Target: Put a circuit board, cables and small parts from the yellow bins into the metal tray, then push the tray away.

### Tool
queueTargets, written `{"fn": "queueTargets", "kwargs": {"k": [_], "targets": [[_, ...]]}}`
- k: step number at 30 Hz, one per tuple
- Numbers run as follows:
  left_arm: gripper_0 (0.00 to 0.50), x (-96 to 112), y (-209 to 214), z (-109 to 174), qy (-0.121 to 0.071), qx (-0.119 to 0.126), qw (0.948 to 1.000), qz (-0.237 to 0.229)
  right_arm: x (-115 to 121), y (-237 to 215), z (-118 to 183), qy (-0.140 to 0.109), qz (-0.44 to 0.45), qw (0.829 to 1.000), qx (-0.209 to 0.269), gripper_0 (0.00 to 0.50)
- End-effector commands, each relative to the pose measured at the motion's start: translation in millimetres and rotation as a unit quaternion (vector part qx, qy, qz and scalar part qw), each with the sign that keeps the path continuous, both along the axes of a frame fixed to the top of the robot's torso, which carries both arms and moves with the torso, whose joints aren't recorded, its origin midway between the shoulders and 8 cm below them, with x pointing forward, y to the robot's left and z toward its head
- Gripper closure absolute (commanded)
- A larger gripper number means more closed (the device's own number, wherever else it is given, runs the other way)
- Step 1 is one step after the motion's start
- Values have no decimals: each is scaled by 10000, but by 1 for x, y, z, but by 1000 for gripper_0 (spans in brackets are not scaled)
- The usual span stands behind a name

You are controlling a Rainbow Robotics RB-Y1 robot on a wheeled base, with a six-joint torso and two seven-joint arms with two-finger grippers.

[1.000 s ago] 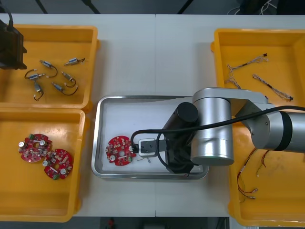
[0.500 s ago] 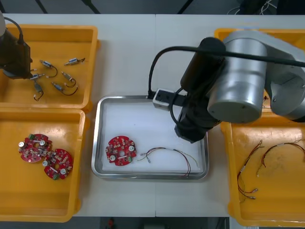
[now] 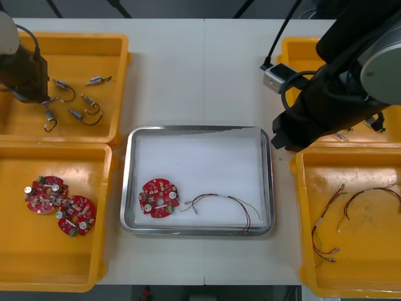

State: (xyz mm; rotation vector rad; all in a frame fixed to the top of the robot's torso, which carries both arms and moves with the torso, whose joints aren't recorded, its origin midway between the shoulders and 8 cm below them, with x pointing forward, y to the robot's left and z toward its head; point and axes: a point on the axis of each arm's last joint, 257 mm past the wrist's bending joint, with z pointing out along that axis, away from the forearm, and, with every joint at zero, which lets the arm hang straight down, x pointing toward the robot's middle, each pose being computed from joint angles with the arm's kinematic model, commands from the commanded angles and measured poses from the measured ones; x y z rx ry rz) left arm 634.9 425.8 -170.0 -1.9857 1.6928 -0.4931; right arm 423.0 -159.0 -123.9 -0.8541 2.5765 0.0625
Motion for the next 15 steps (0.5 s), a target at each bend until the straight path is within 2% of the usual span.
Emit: {"fn": "queueTargets", "kwargs": {"k": [1,9,15], "targets": [[0,5,-6,1,-41,64,10000,28,2,-45,23,-120,-666,9977,30,0],[0,0,-6,-11,36,3,10000,35,6,-105,40,-155,-1428,9895,142,0],[0,-3,-7,-16,83,-49,10000,25,18,-140,44,-200,-1782,9838,-12,0]]}}
